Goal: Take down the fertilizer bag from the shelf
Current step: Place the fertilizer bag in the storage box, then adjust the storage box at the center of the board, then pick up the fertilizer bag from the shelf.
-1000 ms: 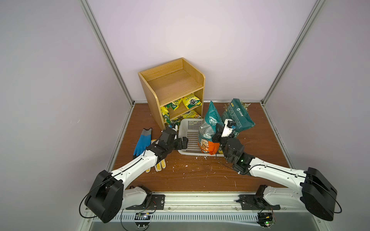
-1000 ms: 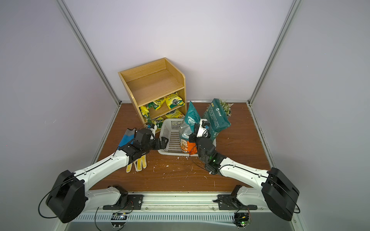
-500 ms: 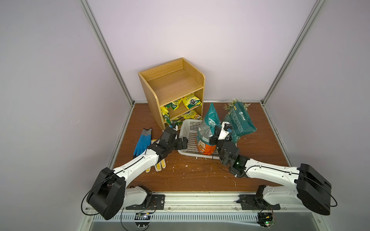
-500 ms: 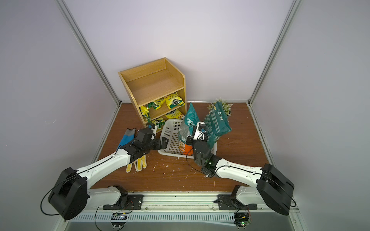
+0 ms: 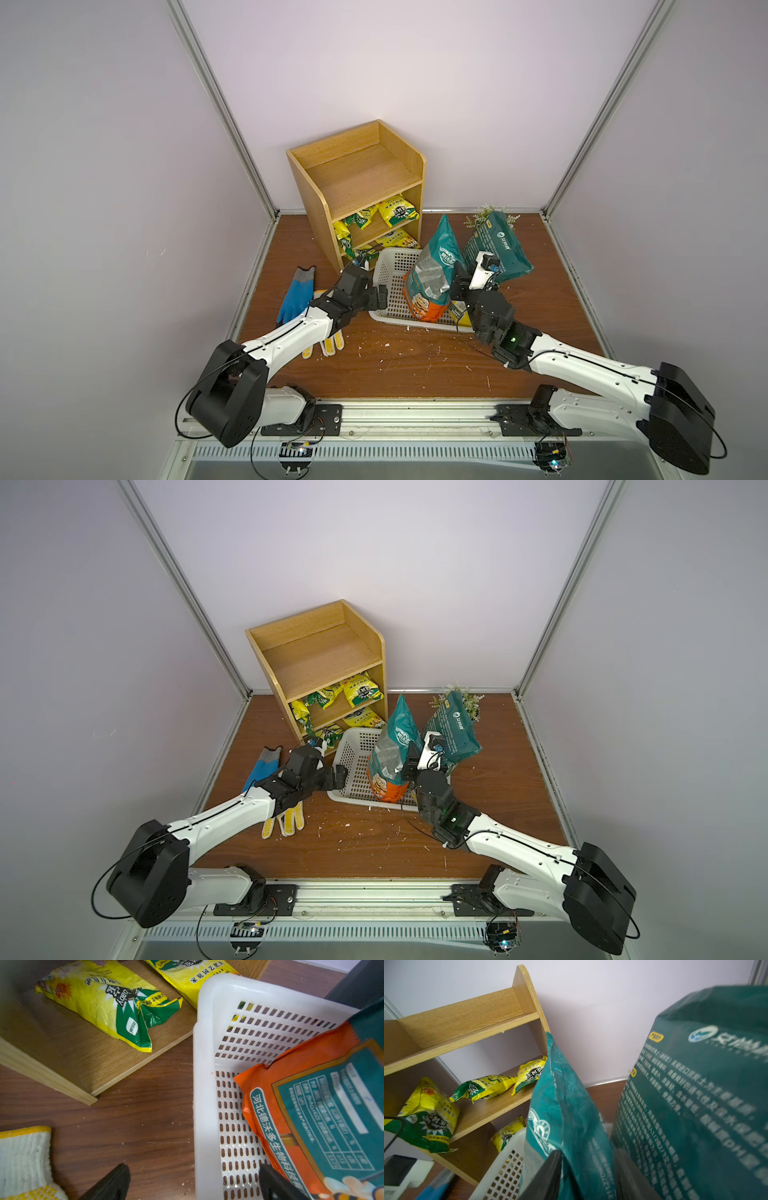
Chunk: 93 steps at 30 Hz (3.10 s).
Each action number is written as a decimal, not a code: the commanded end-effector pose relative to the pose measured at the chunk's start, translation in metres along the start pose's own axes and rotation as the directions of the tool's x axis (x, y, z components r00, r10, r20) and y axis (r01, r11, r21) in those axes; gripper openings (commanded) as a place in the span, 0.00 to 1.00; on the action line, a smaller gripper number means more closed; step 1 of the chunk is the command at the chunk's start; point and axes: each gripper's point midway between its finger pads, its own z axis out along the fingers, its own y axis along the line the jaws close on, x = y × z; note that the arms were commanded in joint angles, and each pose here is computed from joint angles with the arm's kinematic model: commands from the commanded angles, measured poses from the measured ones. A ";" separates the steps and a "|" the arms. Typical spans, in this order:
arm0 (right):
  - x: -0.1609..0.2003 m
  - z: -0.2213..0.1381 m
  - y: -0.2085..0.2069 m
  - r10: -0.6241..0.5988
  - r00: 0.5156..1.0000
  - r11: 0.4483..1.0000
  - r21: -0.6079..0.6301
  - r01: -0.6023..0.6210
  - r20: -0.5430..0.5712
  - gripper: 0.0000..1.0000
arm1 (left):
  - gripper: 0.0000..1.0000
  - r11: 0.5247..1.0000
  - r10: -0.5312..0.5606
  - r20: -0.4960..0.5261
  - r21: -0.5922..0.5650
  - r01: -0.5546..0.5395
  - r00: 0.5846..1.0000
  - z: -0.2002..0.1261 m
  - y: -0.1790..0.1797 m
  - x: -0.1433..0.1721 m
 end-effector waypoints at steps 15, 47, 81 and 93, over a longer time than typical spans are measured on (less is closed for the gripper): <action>-0.124 -0.018 0.047 0.008 0.992 0.983 -0.185 0.016 0.128 0.57 | 0.84 0.967 -0.017 -0.145 0.249 0.053 0.989 0.012 -0.079 0.028; -0.041 0.116 0.156 0.174 0.925 0.855 -0.414 -0.312 -0.338 0.42 | 1.00 0.981 -0.194 0.075 0.043 0.192 0.978 -0.063 0.022 -0.005; 0.033 0.234 0.157 0.499 0.752 0.733 -0.254 -0.631 -0.430 0.30 | 1.00 0.975 -0.200 0.152 -0.066 0.212 0.968 -0.062 0.076 -0.017; -0.002 0.188 0.150 0.448 0.791 0.727 -0.345 -0.594 -0.417 0.00 | 1.00 0.973 -0.185 0.132 -0.116 0.200 0.974 -0.053 0.086 -0.009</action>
